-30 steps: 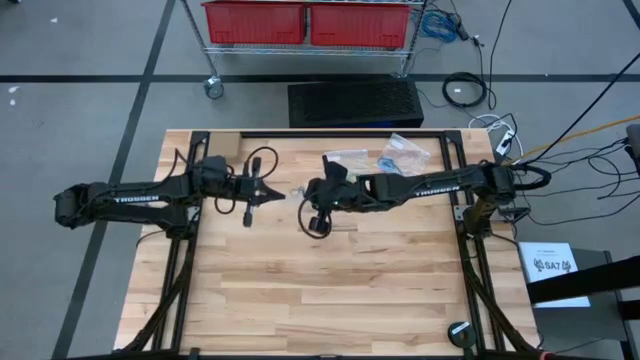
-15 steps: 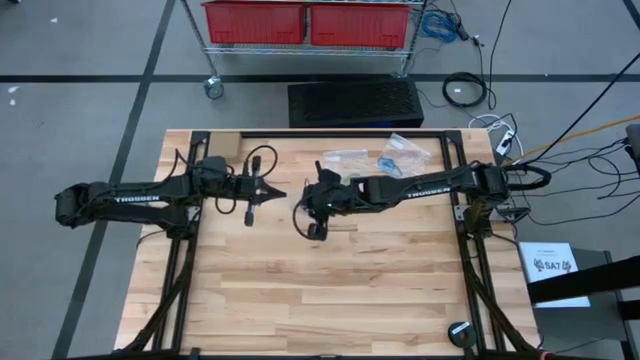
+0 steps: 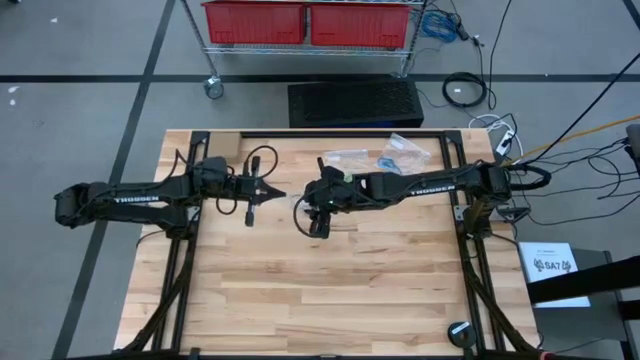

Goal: Sort rubber bands
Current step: Close the transparent zip bag

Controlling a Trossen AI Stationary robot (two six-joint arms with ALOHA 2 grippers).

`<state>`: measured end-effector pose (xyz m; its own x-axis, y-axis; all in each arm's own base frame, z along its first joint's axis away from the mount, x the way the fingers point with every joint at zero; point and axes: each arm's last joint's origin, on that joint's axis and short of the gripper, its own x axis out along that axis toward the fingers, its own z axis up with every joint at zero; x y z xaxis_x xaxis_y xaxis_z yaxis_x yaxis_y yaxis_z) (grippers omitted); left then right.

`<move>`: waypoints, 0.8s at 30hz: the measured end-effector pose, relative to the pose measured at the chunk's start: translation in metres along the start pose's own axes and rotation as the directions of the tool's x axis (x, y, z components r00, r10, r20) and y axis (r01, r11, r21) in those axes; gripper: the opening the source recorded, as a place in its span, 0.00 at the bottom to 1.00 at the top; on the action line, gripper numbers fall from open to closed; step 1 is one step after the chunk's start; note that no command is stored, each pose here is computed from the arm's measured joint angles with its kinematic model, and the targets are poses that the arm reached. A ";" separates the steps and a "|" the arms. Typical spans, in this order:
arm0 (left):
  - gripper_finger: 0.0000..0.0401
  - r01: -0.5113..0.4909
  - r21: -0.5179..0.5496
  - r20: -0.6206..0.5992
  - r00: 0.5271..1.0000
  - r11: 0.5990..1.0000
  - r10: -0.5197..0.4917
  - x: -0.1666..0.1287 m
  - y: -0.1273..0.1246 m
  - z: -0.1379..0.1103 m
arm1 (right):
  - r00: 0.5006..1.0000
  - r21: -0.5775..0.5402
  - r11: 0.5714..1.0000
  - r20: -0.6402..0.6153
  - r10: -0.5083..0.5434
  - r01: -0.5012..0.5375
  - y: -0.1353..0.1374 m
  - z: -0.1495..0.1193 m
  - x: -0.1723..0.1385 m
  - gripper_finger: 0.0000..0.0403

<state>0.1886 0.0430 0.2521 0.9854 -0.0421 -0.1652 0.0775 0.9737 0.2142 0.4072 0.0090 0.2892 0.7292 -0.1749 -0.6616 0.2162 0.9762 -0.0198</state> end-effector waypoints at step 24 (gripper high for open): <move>0.01 -0.051 -0.036 -0.154 0.987 0.998 0.045 0.005 -0.004 -0.014 | 0.830 -0.171 0.980 -0.530 -0.176 0.099 0.015 -0.067 -0.023 0.03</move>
<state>0.1916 0.0420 0.2368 0.9528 0.0368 -0.3014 0.0214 0.9820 0.1876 0.3499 0.0368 0.2540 0.2233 -0.2486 -0.9425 0.1731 0.9617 -0.2126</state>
